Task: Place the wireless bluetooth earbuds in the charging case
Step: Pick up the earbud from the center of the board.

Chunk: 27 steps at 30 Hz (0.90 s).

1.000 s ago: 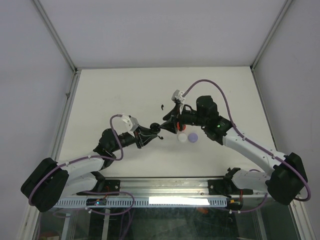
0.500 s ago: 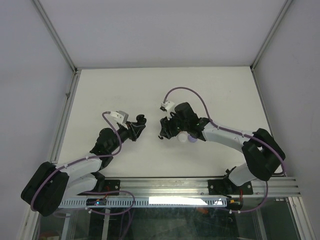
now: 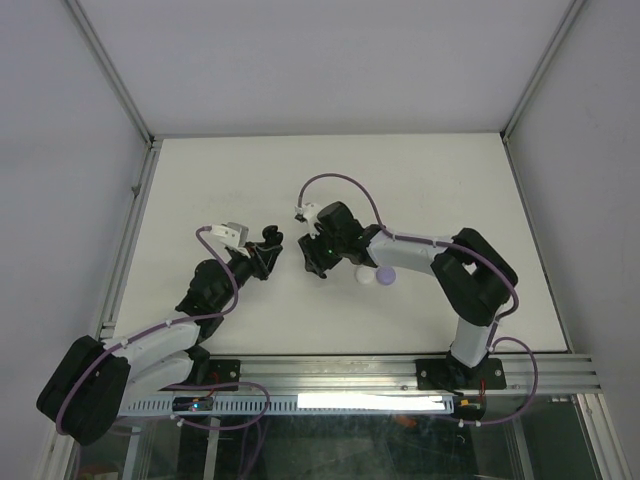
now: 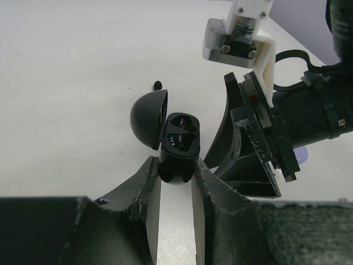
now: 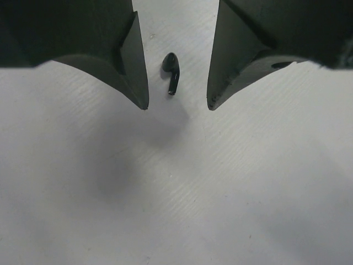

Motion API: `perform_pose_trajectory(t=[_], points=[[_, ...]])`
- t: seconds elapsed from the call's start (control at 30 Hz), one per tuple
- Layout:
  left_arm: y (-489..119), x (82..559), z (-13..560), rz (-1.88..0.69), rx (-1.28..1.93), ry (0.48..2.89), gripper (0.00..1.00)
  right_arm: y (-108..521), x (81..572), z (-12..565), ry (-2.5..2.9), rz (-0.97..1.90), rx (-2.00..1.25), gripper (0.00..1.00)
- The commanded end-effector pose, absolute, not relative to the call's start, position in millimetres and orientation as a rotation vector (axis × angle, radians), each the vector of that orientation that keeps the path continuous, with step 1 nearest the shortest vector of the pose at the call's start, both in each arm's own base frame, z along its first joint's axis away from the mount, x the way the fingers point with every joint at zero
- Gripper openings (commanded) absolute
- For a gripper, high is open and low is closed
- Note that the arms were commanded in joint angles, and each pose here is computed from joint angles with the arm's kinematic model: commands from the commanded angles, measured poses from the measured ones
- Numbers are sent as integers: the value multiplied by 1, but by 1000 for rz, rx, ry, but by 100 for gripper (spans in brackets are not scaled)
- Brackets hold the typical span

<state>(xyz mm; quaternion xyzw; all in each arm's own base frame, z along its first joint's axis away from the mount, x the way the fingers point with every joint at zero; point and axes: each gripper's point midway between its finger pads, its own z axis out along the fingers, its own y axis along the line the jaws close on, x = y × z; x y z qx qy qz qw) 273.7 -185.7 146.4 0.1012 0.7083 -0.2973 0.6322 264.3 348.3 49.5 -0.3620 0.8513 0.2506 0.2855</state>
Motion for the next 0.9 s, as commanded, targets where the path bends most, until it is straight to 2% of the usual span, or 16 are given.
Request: perform_pose_trajectory(t=[0.0,0.57,0.87], points=[[-178,278,155,-660,183,1586,0,358,268,51,2303,631,-981,49],[-181,277,154,-670,204,1595,0,348,224,28,2436,536,-1231,46],[-182,277,153,-673,208,1596,0,341,213,51,2406,494,-1265,45]])
